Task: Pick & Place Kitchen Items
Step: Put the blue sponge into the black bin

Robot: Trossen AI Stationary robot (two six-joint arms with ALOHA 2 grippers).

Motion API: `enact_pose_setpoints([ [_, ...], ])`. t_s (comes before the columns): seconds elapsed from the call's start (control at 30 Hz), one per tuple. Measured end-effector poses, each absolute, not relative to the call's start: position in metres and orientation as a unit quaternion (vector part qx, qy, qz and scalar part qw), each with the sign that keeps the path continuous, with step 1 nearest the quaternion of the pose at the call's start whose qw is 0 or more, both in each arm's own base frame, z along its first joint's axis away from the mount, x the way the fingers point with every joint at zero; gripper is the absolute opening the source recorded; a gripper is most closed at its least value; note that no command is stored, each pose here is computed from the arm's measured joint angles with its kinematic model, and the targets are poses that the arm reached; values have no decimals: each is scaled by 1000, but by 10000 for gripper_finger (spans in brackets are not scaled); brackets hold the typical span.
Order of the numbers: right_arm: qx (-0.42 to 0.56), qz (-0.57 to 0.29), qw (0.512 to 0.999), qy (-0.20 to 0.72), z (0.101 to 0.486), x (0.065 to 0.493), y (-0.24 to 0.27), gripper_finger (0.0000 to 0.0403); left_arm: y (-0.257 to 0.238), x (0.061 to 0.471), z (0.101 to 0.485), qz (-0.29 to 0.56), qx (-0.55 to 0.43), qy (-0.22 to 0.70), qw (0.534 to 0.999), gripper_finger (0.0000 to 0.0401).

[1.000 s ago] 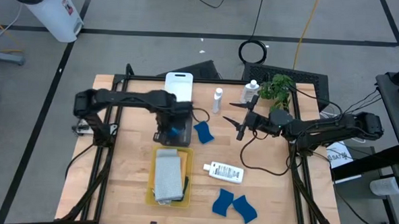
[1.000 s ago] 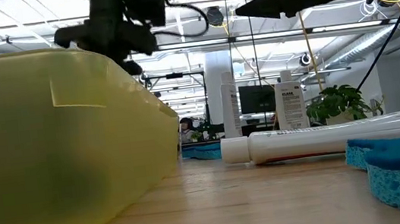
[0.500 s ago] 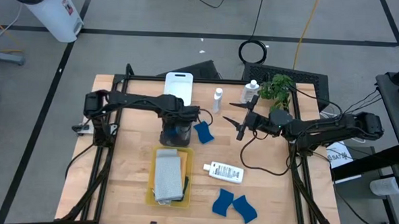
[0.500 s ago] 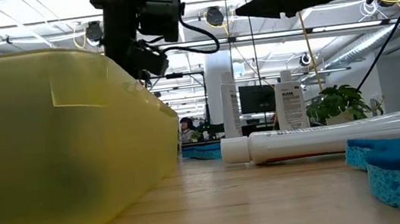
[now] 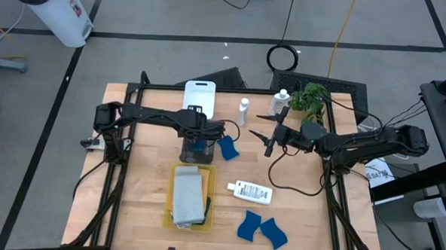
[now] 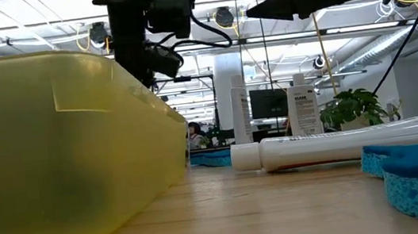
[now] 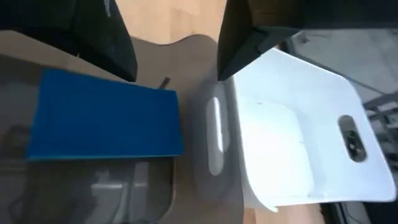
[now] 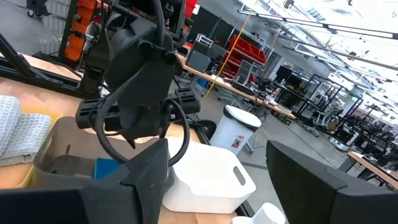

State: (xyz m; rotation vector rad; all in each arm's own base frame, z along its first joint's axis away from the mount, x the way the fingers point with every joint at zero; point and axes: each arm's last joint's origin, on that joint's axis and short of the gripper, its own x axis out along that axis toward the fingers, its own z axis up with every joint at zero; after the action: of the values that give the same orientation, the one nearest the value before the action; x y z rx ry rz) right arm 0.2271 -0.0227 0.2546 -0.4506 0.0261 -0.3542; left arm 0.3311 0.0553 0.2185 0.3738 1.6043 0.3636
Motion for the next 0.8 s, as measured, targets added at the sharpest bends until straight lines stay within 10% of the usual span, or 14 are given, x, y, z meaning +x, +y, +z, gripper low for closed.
enact_pose_setpoints([
  [0.4,-249,-175,952,18,255,227,-23,238,55,314,300,-45,62,419,905,232],
  [0.8,-240,-173,955,23,253,227,-23,238,81,212,282,146,68,130,978,239],
])
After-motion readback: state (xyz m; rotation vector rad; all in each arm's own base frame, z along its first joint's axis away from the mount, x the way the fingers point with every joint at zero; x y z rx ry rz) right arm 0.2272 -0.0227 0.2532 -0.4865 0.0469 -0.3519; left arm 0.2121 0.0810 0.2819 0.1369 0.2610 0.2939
